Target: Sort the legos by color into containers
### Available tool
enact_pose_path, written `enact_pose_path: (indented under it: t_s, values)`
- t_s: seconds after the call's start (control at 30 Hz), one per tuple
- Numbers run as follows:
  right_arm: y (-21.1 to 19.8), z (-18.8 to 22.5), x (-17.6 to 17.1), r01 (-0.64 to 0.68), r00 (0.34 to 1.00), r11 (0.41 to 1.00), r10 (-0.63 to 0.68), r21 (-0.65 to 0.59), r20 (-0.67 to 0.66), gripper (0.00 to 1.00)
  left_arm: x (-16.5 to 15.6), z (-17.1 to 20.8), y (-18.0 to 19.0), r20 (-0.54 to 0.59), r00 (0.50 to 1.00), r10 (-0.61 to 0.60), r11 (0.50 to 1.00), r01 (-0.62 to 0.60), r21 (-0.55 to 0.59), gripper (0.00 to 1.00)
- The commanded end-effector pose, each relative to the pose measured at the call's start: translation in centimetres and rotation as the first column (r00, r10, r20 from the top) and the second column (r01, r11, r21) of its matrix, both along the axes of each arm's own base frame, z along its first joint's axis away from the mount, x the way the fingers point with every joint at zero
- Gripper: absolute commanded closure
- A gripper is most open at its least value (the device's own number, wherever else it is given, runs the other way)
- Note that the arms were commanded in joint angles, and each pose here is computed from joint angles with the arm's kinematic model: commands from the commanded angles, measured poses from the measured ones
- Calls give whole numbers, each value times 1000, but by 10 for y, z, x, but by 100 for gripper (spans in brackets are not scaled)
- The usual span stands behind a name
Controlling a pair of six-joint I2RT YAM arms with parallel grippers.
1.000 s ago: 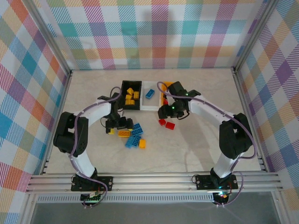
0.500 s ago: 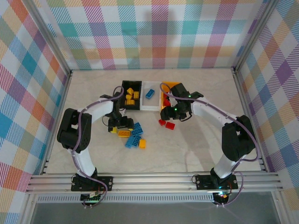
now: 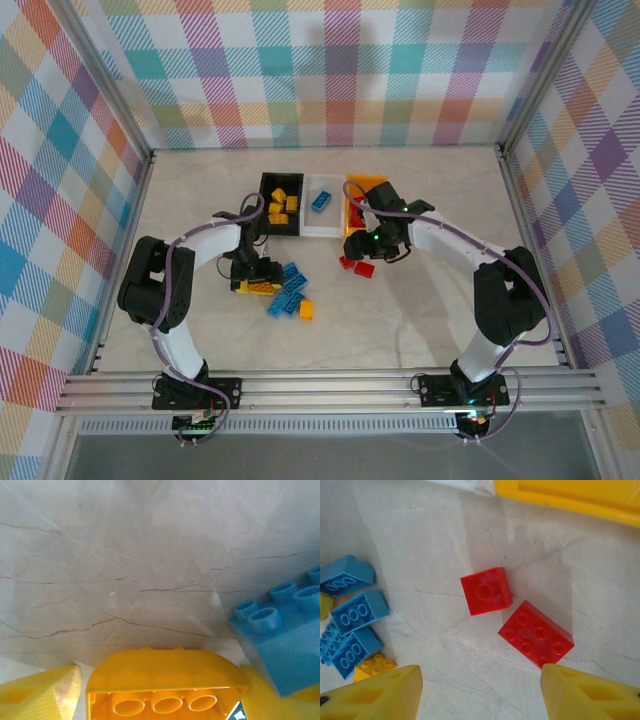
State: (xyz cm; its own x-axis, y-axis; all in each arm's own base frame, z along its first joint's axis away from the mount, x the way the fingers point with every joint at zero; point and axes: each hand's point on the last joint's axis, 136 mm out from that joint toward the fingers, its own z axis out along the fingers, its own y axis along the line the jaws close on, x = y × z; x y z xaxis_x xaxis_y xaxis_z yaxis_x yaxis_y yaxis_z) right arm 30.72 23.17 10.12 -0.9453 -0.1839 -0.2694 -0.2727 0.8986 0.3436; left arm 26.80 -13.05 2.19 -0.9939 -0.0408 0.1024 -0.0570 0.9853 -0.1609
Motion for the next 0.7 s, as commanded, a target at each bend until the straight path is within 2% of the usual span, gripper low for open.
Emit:
enact_pose_path:
  t_s: [0.0,0.2,0.43,0.67]
  values:
    - [2,3,-4,12,1000,1000,-11,24,-6,35,-6,-7,0,-31,1000,-4,1000,4,20,23]
    - [-4,5,-8,20,1000,1000,-21,15,8,35,-3,-6,0,-41,999,-7,1000,9,28,34]
    - [-6,0,-11,29,1000,999,-29,14,7,35,8,20,-5,-3,1000,31,999,-31,-8,39]
    - [-7,14,-6,19,997,999,-21,26,71,35,53,64,-9,95,989,117,990,-108,-91,40]
